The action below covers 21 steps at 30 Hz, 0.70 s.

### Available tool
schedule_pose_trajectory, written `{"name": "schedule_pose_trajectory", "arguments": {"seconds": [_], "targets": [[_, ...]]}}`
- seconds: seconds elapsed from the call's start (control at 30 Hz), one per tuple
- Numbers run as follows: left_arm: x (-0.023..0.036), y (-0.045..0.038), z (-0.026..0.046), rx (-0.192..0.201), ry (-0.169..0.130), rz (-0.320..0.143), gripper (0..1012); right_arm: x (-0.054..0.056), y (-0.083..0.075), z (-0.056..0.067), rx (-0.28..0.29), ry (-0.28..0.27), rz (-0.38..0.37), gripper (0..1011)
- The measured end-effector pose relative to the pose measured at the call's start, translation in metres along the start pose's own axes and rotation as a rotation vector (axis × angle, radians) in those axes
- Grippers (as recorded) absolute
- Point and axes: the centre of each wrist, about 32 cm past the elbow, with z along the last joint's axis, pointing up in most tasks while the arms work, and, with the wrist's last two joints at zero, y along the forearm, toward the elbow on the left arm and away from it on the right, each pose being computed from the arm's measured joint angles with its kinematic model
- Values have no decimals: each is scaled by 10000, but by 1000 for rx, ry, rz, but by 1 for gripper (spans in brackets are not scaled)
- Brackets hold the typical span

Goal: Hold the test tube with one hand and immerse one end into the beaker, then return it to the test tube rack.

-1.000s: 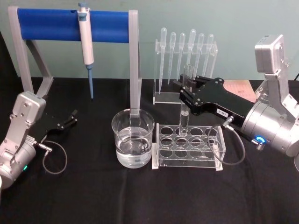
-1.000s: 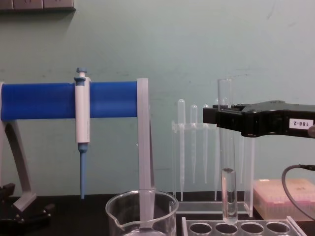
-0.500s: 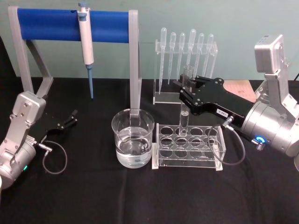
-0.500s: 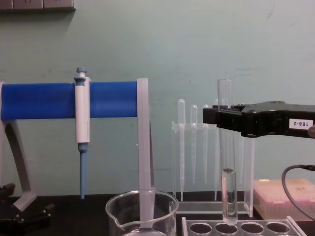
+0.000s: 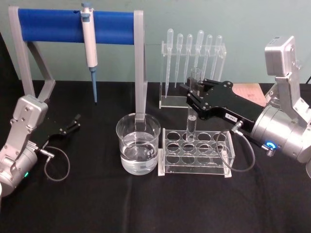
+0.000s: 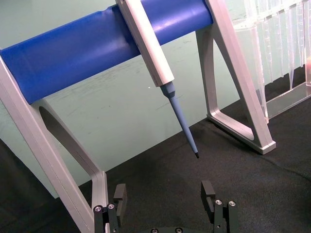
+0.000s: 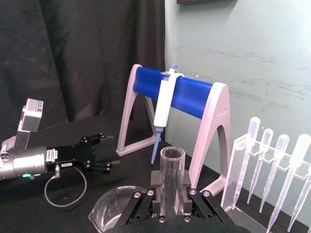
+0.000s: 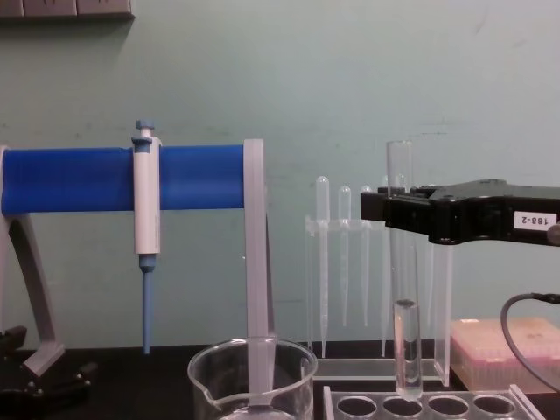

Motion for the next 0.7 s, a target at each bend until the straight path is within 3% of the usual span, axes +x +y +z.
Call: {"name": "schedule_pose_trajectory", "arguments": {"seconds": [0.7], "targets": [[0, 0, 0, 0, 0, 0, 1000, 0, 0, 0, 0, 0, 0, 224]]}}
